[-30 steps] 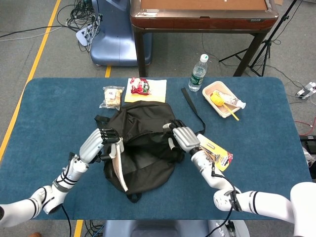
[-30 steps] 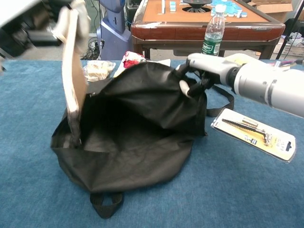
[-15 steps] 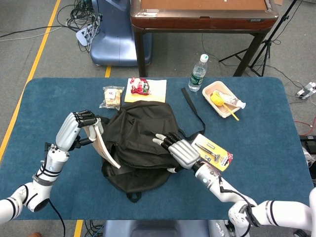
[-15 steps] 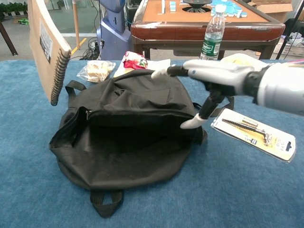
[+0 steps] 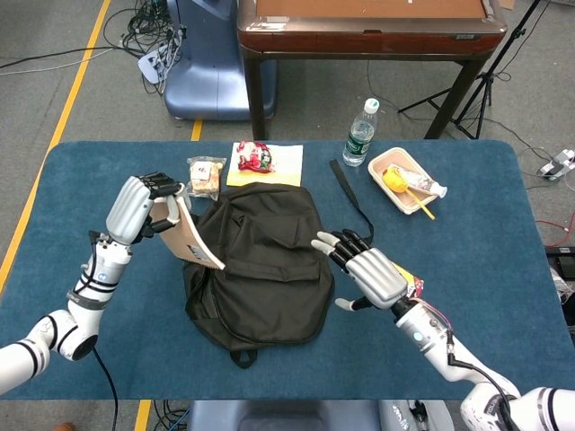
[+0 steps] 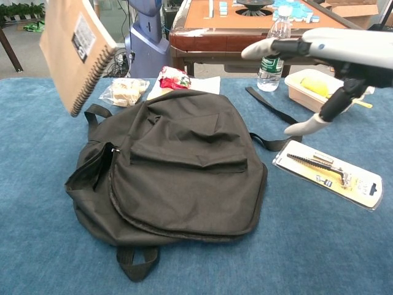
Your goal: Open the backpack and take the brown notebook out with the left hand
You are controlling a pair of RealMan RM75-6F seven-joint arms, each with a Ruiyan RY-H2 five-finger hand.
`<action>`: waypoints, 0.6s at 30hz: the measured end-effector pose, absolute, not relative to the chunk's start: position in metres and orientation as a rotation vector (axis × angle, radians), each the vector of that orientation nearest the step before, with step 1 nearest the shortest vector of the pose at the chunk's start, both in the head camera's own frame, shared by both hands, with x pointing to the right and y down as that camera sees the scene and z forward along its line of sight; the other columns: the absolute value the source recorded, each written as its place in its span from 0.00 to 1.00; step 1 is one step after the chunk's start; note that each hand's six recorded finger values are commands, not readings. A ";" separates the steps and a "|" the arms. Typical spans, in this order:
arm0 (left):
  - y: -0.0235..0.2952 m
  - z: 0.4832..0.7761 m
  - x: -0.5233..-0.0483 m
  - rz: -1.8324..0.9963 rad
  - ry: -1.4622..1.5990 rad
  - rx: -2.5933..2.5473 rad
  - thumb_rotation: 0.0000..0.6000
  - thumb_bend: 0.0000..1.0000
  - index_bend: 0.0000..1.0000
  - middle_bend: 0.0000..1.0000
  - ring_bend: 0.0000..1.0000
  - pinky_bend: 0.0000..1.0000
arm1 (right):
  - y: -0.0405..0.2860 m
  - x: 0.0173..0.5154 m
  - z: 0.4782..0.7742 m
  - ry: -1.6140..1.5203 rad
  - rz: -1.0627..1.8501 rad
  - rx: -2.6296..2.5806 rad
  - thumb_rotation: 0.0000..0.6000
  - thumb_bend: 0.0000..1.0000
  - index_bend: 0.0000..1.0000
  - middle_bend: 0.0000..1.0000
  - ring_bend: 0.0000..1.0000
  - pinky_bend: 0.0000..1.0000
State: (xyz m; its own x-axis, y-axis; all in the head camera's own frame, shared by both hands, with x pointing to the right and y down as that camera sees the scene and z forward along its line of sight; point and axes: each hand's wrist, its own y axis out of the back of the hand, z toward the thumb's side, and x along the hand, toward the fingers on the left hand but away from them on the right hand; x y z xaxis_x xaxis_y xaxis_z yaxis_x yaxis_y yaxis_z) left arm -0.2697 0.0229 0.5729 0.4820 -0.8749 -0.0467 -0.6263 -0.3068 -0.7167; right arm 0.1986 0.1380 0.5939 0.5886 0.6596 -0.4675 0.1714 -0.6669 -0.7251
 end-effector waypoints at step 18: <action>0.023 0.666 -0.215 -0.715 1.022 -2.041 1.00 0.40 0.49 0.54 0.48 0.42 | 0.136 0.236 0.582 -0.785 1.053 -2.133 1.00 0.02 0.00 0.04 0.00 0.00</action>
